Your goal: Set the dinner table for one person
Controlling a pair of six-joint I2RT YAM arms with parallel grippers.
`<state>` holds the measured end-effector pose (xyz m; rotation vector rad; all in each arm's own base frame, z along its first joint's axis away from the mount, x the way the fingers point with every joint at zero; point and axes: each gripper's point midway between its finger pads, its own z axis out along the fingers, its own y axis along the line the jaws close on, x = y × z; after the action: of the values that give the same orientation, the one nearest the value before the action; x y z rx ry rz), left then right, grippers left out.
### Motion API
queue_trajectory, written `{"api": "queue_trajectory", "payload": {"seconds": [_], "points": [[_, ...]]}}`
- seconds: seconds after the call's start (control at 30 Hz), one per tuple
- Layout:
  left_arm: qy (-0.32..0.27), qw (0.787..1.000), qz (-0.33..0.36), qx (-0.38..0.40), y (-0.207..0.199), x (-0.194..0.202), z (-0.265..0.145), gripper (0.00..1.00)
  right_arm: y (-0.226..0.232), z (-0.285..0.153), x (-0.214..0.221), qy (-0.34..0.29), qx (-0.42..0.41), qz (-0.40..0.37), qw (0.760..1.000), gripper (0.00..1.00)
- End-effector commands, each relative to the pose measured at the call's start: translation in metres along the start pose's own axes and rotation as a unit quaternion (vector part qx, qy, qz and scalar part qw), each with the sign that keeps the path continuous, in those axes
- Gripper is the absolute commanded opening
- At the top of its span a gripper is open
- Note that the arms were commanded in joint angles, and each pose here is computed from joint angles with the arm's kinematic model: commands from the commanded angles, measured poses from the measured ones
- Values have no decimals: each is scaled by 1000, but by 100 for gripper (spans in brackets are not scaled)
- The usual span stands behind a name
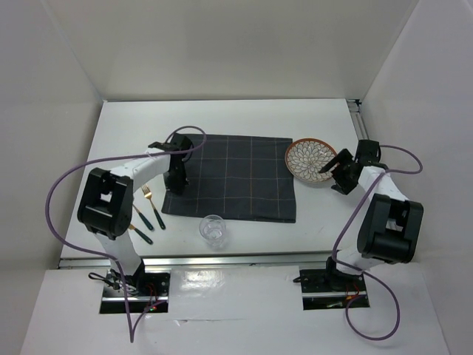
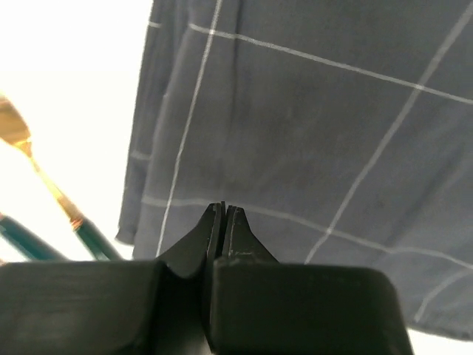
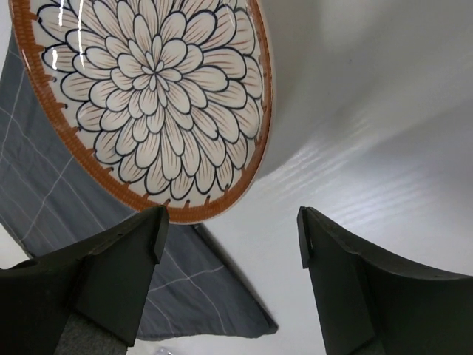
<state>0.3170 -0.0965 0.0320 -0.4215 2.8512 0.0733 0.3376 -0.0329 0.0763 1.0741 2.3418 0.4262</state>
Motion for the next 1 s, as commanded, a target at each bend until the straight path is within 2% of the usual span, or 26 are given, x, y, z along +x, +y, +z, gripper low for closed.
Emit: {"api": "queue_trajectory", "payload": {"seconds": [0.0, 0.2, 0.37, 0.47, 0.5, 0.53, 0.63, 0.77, 0.9, 0.97], "points": [[-57, 998, -6, 3, -1, -31, -48, 0, 6, 12, -10, -15, -21, 5, 1000, 80], [-115, 993, -5, 15, 1, -60, -99, 0, -2, 37, -3, 9, -15, 26, 1000, 72], [-148, 988, 2, 39, -4, -74, -130, 0, 3, 53, -3, 9, -41, 38, 998, 58], [-155, 987, 5, 48, -5, -77, -140, 0, 6, 54, -6, 3, -46, 46, 998, 39], [-155, 987, 5, 48, -5, -77, -140, 0, 5, 52, -12, -13, -39, 44, 998, 33], [-157, 986, 5, 54, -8, -78, -143, 0, 5, 47, -15, -19, -36, 44, 998, 20], [-158, 986, 5, 61, -9, -78, -146, 0, 21, 19, -40, -70, -46, 23, 996, 0], [-160, 984, 5, 75, -13, -78, -153, 0, 56, -31, -72, -132, -88, -16, 987, 0], [-167, 983, -3, 81, -13, -80, -159, 0, 107, -69, -75, -127, -171, -61, 975, 0], [-171, 981, -15, 86, -14, -81, -165, 0, 134, -70, -56, -104, -192, -96, 971, 0]]}}
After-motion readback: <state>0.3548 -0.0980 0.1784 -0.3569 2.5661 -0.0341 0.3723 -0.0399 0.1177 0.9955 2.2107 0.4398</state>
